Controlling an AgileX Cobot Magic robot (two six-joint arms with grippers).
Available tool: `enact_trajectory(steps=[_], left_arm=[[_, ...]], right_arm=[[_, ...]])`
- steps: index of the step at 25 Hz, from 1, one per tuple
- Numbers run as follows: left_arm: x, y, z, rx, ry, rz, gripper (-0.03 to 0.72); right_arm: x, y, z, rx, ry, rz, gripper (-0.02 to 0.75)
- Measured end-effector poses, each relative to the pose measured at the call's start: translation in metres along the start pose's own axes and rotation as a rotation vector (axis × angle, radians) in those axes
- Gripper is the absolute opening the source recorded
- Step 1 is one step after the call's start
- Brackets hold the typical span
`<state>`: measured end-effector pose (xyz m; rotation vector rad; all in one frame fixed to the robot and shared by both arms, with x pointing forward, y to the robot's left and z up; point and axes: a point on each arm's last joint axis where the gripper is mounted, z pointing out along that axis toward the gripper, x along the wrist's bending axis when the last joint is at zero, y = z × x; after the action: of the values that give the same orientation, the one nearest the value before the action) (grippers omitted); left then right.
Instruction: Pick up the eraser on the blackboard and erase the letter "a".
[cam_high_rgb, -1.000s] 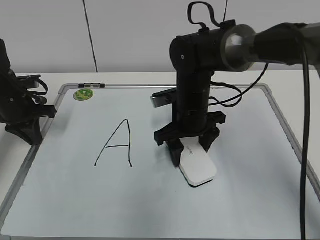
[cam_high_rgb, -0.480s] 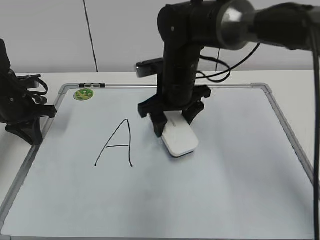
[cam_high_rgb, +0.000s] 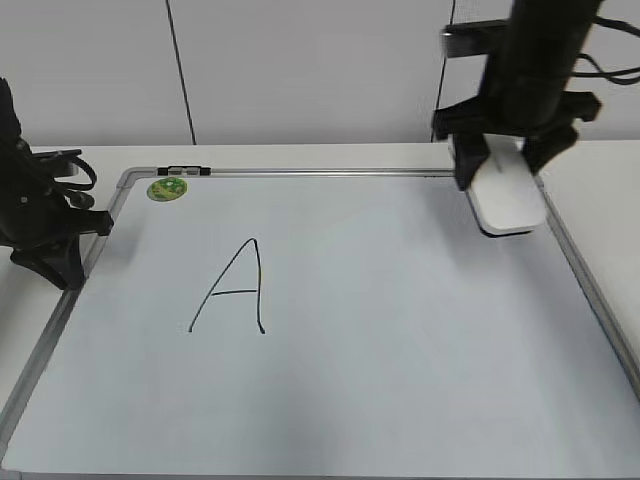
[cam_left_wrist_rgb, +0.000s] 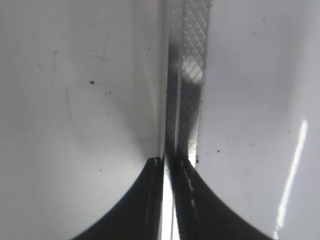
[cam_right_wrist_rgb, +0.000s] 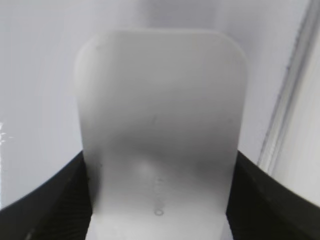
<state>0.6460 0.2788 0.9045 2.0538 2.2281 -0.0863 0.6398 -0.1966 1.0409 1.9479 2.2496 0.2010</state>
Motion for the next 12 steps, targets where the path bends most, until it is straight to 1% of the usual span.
enact_trajectory(steps=[2, 4, 6, 12], left_arm=[[0.0, 0.0, 0.0, 0.0, 0.0, 0.0, 0.056], [0.0, 0.0, 0.0, 0.0, 0.0, 0.0, 0.056], [0.0, 0.0, 0.0, 0.0, 0.0, 0.0, 0.056], [0.0, 0.0, 0.0, 0.0, 0.0, 0.0, 0.057]], right_arm=[[-0.019, -0.014, 0.004, 0.046, -0.015, 0.04, 0.517], [-0.03, -0.026, 0.007, 0.08, -0.022, 0.065, 0.517], [-0.035, -0.042, 0.016, 0.141, -0.028, 0.073, 0.517], [-0.037, -0.079, 0.03, 0.248, -0.039, 0.07, 0.517]])
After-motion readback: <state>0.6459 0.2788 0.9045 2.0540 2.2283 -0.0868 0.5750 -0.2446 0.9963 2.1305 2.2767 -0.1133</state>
